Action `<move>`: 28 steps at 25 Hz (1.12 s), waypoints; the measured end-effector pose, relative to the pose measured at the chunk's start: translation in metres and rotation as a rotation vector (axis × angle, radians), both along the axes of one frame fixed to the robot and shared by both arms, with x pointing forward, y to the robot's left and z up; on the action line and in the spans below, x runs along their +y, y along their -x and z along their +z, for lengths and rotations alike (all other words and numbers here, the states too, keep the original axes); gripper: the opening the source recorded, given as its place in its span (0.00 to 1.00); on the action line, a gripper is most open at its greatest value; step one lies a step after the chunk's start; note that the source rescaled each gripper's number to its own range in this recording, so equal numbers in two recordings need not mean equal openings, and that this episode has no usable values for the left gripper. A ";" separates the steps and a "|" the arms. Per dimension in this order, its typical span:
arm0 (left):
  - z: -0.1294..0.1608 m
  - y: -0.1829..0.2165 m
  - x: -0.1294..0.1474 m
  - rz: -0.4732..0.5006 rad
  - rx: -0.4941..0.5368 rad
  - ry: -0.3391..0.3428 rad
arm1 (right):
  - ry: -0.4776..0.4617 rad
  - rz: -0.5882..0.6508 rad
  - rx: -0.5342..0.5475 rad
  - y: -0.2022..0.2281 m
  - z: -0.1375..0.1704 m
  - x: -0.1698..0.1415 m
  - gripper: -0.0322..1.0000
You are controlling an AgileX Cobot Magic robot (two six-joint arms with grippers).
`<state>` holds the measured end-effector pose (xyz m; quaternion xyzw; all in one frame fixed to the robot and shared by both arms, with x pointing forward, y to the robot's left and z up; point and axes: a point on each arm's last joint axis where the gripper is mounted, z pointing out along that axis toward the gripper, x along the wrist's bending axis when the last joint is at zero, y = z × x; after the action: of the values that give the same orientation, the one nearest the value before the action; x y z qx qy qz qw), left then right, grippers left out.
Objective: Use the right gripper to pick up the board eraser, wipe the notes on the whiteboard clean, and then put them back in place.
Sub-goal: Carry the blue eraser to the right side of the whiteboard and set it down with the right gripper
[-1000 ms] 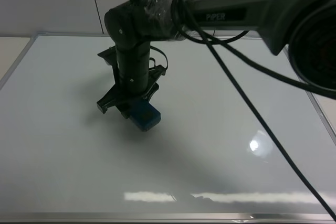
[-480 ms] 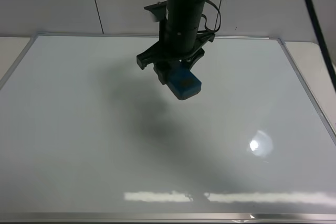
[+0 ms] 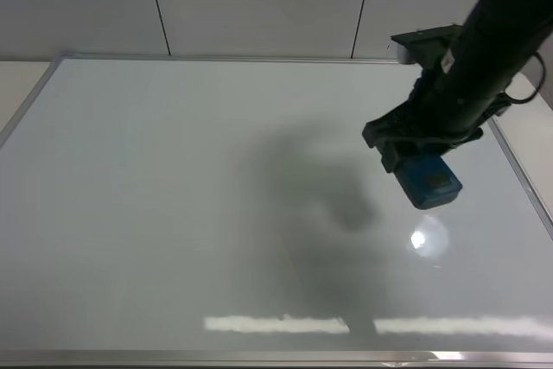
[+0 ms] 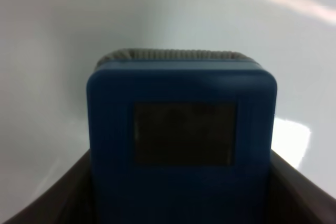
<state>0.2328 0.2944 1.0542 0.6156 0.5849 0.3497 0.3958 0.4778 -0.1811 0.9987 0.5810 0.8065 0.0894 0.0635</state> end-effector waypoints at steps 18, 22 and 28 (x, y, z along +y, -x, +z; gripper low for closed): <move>0.000 0.000 0.000 0.000 0.000 0.000 | 0.045 -0.289 -0.106 0.044 -0.037 -0.107 0.04; 0.000 0.000 0.000 0.000 0.000 0.000 | 0.038 -0.314 -0.151 0.039 -0.042 -0.114 0.04; 0.000 0.000 0.000 0.000 0.000 0.000 | 0.039 -0.319 -0.107 0.024 -0.069 -0.115 0.04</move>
<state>0.2328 0.2944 1.0542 0.6156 0.5849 0.3497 0.3958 0.4538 -0.2965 0.9301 0.6946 0.7012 0.0936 0.1310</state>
